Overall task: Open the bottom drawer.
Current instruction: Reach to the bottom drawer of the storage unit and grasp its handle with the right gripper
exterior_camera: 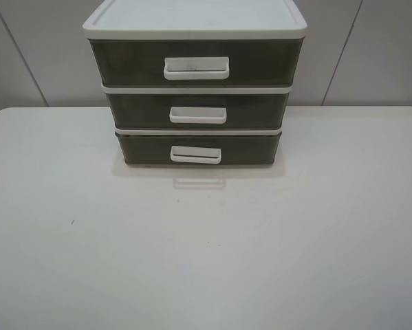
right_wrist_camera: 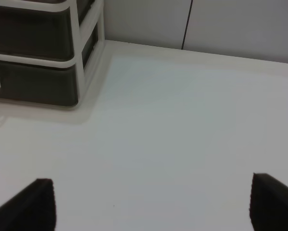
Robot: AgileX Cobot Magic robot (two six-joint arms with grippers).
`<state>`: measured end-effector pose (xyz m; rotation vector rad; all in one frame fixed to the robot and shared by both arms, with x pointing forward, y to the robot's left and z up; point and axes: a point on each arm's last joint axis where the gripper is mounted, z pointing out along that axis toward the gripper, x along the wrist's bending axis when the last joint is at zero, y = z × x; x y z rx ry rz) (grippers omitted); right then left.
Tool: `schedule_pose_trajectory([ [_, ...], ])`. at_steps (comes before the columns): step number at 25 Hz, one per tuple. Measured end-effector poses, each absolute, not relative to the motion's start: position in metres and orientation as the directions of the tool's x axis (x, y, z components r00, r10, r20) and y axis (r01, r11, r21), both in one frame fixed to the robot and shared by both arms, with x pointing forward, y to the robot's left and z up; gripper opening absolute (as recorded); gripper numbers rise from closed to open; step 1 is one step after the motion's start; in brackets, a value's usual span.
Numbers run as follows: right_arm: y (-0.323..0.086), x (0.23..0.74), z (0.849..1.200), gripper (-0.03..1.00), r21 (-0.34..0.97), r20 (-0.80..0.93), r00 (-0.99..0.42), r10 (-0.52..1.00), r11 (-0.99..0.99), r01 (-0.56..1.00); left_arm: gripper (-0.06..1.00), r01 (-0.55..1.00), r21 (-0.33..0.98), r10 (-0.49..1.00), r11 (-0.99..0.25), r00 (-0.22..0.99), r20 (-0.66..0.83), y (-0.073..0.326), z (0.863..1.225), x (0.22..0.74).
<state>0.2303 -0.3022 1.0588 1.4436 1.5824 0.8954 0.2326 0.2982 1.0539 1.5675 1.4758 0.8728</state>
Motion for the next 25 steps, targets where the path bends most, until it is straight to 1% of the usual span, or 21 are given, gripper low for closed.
schedule_pose_trajectory([
  [13,-0.302,0.23,1.059,0.8,0.897,-0.089,-0.029,0.996,0.093,0.431,0.74,0.447,0.894,0.996,-0.004,0.083,-0.037,0.298,1.054,0.233],
  [19,-0.306,0.231,1.059,0.8,0.898,-0.066,0.027,0.997,0.047,0.437,0.74,0.447,0.894,0.996,-0.004,0.083,-0.037,0.298,1.054,0.233],
  [22,-0.306,0.243,1.064,0.8,0.876,-0.073,0.03,0.997,0.05,0.48,0.74,0.447,0.894,0.996,-0.004,0.083,-0.037,0.298,1.054,0.233],
  [25,-0.305,0.266,1.081,0.8,0.851,-0.073,0.021,0.997,0.052,0.522,0.74,0.447,0.894,0.996,-0.004,0.083,-0.037,0.298,1.054,0.233],
])
